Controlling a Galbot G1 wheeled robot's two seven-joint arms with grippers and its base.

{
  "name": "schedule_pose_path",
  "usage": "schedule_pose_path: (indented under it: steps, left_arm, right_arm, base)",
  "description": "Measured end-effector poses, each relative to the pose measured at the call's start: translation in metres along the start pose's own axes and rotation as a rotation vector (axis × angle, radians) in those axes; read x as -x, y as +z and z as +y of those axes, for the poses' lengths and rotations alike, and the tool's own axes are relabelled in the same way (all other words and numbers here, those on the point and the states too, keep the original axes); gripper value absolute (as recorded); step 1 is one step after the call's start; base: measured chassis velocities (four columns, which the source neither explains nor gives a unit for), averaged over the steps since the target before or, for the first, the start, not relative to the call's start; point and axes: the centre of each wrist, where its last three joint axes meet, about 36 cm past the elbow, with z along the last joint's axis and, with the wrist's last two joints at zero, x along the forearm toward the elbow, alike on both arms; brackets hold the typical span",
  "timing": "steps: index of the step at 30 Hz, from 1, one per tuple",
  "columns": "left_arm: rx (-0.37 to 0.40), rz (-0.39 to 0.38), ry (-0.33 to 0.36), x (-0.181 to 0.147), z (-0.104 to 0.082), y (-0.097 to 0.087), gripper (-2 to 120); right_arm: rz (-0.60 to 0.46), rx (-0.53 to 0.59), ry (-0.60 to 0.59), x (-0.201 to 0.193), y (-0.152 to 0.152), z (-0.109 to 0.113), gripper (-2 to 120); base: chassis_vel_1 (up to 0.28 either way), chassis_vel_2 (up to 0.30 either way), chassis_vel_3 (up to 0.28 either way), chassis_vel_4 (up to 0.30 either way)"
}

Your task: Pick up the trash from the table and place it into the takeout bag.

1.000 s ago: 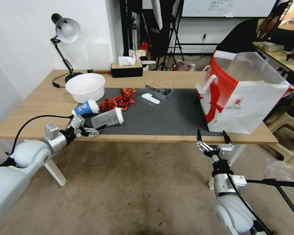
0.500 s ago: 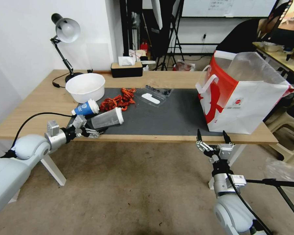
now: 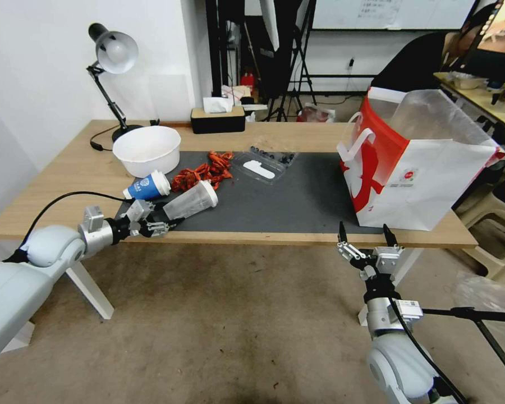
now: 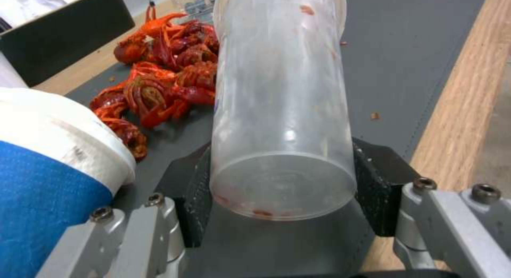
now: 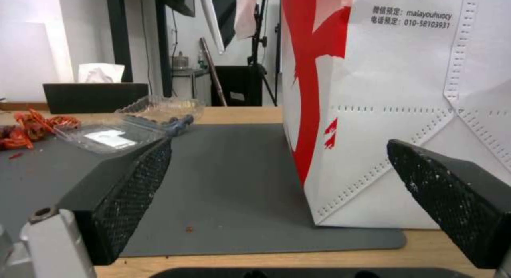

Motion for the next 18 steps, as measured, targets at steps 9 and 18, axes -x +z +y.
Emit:
schedule_pose_path:
  steps: [9, 18]
  left_arm:
    - [0.035, -0.038, 0.012, -0.004, 0.0, -0.01, 54]
    - [0.033, -0.182, 0.052, 0.016, 0.003, -0.047, 54]
  right_arm:
    - [0.003, 0.0, 0.001, -0.002, 0.001, 0.001, 100]
    - [0.001, -0.001, 0.001, -0.002, 0.001, 0.001, 100]
  base:
    - [0.0, 0.0, 0.0, 0.0]
    - [0.0, 0.0, 0.0, 0.0]
